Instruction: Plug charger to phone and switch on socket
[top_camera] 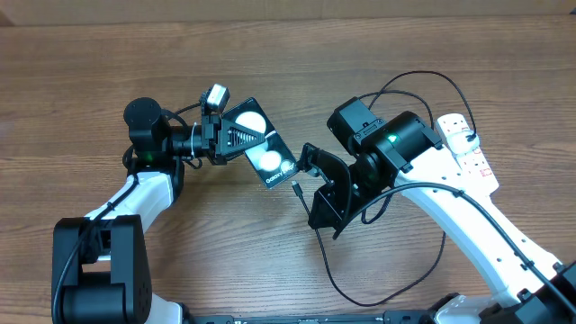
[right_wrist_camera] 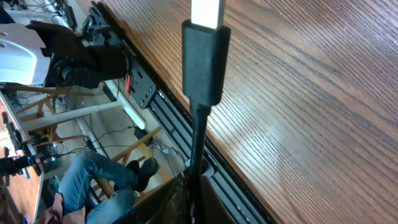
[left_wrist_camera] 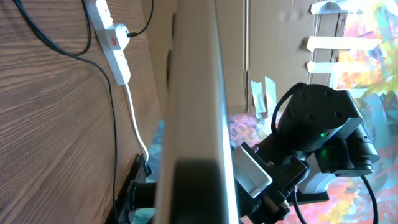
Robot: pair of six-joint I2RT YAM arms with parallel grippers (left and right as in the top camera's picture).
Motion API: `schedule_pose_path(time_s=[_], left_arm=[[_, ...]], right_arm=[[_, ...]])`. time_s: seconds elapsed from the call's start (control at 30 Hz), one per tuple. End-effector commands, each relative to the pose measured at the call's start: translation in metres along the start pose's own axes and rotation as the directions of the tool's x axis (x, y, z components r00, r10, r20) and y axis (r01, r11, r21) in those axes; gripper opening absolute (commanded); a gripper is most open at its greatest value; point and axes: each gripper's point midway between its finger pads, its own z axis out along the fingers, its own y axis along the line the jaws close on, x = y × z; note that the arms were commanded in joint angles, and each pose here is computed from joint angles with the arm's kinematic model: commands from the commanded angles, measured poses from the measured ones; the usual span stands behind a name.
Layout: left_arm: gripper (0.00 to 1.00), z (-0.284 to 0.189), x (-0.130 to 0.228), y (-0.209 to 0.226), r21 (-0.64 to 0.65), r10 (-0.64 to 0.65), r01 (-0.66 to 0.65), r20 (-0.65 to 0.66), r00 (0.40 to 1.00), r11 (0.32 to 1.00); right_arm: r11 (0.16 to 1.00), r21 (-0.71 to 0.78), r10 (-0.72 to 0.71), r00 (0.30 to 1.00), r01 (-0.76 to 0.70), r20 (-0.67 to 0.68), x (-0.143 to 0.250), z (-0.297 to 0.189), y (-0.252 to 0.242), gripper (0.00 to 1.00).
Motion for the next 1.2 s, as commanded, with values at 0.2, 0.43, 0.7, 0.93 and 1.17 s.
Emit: schedule_pose_path(time_s=[0.2, 0.43, 0.7, 0.93, 1.17], left_arm=[[0.04, -0.001, -0.003, -0.007, 0.003, 0.030, -0.030, -0.016, 0.999, 1.000], [0.04, 0.000, -0.002, -0.007, 0.003, 0.037, -0.037, -0.018, 0.999, 0.999], [0.04, 0.010, 0.003, -0.008, 0.009, 0.081, -0.080, -0.048, 0.996, 0.997], [0.04, 0.010, 0.003, -0.008, 0.010, 0.083, -0.083, -0.048, 0.995, 0.997], [0.04, 0.010, 0.003, -0.008, 0.010, 0.083, -0.083, -0.048, 0.995, 0.997]], right_arm=[[0.998, 0.039, -0.041, 0.999, 0.042, -0.030, 0.003, 0.011, 0.006, 0.04], [0.991, 0.131, -0.003, 1.000, 0.005, -0.019, 0.000, 0.012, -0.007, 0.04], [0.991, 0.132, -0.006, 1.000, 0.008, -0.015, -0.002, 0.012, -0.007, 0.04], [0.991, 0.132, -0.001, 1.000, 0.004, -0.022, 0.000, 0.012, -0.007, 0.04], [0.991, 0.136, -0.001, 1.000, 0.004, -0.023, 0.000, 0.012, -0.008, 0.04]])
